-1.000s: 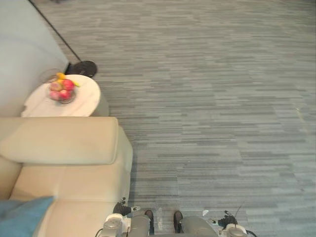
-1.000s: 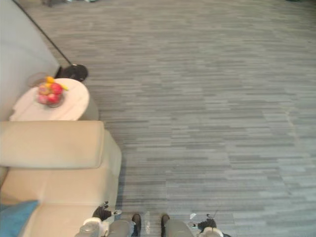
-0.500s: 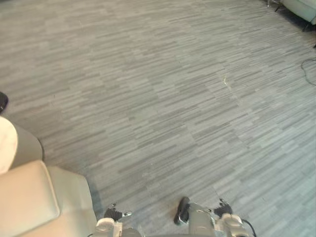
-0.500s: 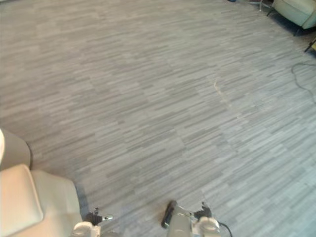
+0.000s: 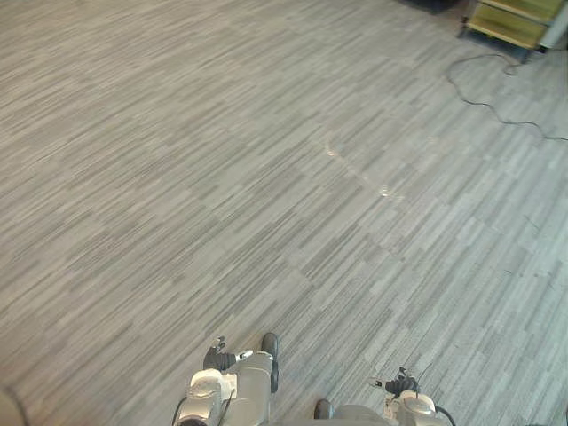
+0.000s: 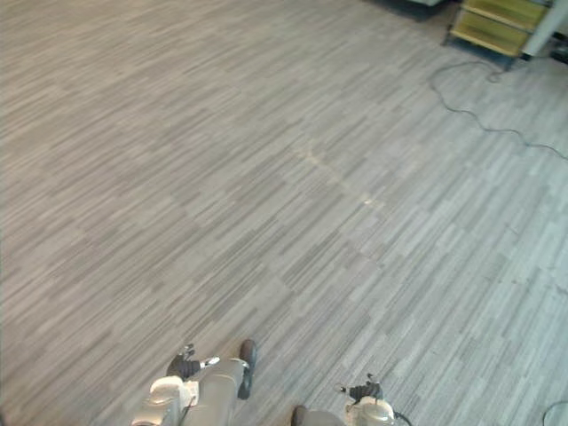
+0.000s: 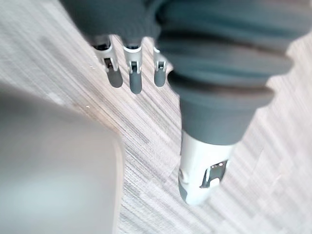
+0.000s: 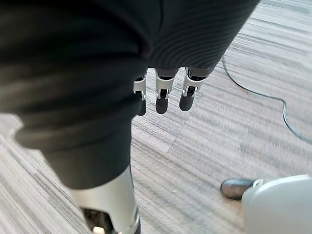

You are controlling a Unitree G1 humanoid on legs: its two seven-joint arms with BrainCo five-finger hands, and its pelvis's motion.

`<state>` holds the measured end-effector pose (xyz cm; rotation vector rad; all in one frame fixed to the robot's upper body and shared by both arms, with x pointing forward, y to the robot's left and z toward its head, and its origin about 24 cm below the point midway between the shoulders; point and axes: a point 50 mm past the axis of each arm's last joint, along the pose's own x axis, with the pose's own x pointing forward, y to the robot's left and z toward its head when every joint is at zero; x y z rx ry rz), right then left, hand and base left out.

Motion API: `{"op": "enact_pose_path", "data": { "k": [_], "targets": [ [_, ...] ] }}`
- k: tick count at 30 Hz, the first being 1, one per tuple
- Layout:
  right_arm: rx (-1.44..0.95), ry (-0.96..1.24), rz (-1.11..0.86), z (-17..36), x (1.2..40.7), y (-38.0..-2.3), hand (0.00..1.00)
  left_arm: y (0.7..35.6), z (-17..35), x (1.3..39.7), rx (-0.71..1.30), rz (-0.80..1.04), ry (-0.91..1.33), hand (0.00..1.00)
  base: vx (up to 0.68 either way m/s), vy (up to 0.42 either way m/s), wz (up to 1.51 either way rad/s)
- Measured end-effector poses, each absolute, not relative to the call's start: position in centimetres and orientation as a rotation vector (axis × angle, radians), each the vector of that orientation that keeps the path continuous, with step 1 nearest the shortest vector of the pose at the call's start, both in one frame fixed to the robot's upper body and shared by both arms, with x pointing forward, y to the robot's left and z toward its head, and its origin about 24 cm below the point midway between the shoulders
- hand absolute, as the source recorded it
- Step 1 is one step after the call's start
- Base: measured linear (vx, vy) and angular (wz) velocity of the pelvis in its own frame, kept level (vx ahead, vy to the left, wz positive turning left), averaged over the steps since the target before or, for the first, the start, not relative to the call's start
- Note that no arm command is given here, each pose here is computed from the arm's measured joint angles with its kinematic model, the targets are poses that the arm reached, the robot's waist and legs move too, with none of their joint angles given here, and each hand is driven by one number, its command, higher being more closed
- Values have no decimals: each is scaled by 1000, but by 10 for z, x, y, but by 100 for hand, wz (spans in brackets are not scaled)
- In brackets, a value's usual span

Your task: Pick up cushions and gather them together orderly.

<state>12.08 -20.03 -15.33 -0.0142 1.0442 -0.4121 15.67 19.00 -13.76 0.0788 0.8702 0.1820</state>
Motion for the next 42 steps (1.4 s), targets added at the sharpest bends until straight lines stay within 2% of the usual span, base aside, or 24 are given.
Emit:
{"op": "enact_pose_path", "data": {
  "k": [10, 13, 16, 23, 26, 30, 33, 38, 42],
  "targets": [
    [-23, 931, -428, -139, 144, -217, 0, 184, -147, 145, 136, 113, 955, 0, 508, 8, -25],
    [-50, 1003, -454, -146, 124, -229, 0, 182, -153, 133, 150, 100, 1003, 0, 716, -245, 24],
    [-60, 1001, -483, -144, 125, -239, 0, 174, -152, 137, 144, 83, 992, 0, 700, -264, 0],
    [-24, 972, -458, -144, 130, -221, 0, 173, -141, 154, 115, 111, 895, 0, 567, -133, -8],
    [-1, 953, -467, -142, 141, -220, 0, 174, -138, 159, 109, 117, 869, 0, 455, 88, -63],
    [25, 998, -457, -148, 135, -211, 0, 182, -137, 160, 154, 101, 868, 0, 673, 235, -56],
    [19, 999, -463, -148, 133, -214, 0, 187, -138, 159, 152, 115, 874, 0, 500, 198, -25],
    [15, 1003, -443, -149, 131, -212, 0, 182, -142, 152, 222, 33, 910, 0, 517, 96, -14],
    [-31, 983, -441, -145, 134, -225, 0, 180, -143, 152, 225, 24, 917, 0, 510, -53, 6]
  ]
}}
